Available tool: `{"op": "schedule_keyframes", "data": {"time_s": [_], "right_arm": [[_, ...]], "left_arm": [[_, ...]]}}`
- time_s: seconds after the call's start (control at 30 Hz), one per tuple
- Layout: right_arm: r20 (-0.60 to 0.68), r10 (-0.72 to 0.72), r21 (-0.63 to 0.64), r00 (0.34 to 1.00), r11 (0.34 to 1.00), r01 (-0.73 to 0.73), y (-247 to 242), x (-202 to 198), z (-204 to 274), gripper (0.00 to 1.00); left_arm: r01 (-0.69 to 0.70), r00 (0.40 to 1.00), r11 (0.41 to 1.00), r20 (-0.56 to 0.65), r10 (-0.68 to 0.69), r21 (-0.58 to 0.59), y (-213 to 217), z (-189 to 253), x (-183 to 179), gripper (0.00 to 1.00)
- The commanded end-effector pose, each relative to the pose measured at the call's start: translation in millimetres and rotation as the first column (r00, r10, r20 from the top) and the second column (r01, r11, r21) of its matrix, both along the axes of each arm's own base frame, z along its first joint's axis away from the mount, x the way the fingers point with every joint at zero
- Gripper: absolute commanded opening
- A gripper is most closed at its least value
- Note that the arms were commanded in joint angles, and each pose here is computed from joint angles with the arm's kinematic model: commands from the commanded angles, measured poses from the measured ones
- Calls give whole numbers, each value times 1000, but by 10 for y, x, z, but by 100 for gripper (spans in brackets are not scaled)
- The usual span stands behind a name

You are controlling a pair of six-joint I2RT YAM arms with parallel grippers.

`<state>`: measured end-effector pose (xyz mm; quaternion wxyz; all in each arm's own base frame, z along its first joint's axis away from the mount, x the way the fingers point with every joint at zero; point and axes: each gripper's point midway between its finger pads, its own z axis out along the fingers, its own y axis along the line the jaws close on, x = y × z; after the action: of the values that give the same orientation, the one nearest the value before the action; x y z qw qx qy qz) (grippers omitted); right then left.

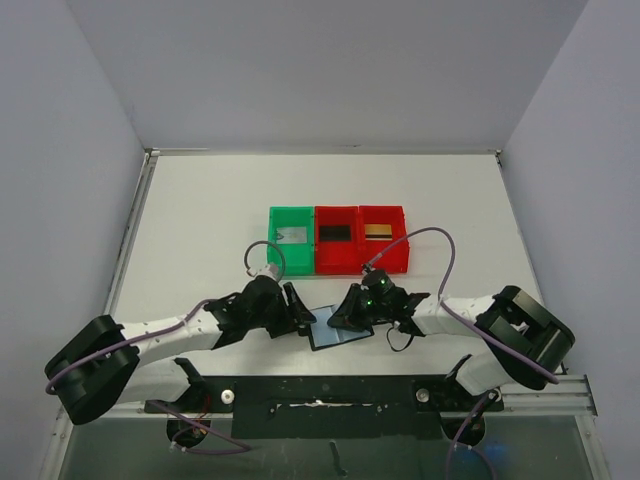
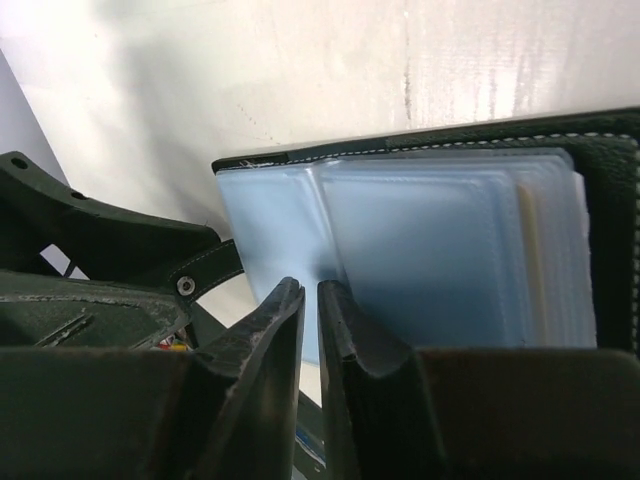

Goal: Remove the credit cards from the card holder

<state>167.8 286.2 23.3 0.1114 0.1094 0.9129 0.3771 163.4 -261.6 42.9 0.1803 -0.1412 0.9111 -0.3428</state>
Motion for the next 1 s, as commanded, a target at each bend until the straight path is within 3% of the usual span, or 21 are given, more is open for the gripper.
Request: {"op": "schedule_keyframes", "data": {"time_s": [0.0, 0.13, 0.33, 0.53, 0.63, 0.83, 0.97], "right_arm": [[23, -36, -10, 999, 999, 37, -42, 29, 9, 13], [11, -39, -19, 999, 999, 40, -52, 10, -32, 12], [10, -38, -19, 999, 999, 38, -48, 4, -37, 11], [23, -22, -5, 999, 1000, 22, -20, 11, 2, 10], [49, -27, 13, 998, 1000, 26, -12, 40, 102, 10], [149, -78, -20, 986, 996, 81, -170, 196, 450, 24], [162, -151, -79, 975, 983, 165, -476, 231, 510, 29]], "left_arm": [[5, 1000, 999, 30, -4, -44, -177, 101, 145, 58], [6, 1000, 1000, -1, -6, 20, -169, -12, 172, 59], [34, 999, 999, -33, -33, 10, -248, -127, 154, 58], [32, 998, 999, -50, -31, 35, -226, -240, 144, 40], [28, 998, 994, -51, -23, 104, -147, -302, 171, 35], [57, 998, 976, -25, -53, 212, -102, -305, 246, 28], [79, 997, 968, -16, -77, 238, -121, -293, 268, 27]]}}
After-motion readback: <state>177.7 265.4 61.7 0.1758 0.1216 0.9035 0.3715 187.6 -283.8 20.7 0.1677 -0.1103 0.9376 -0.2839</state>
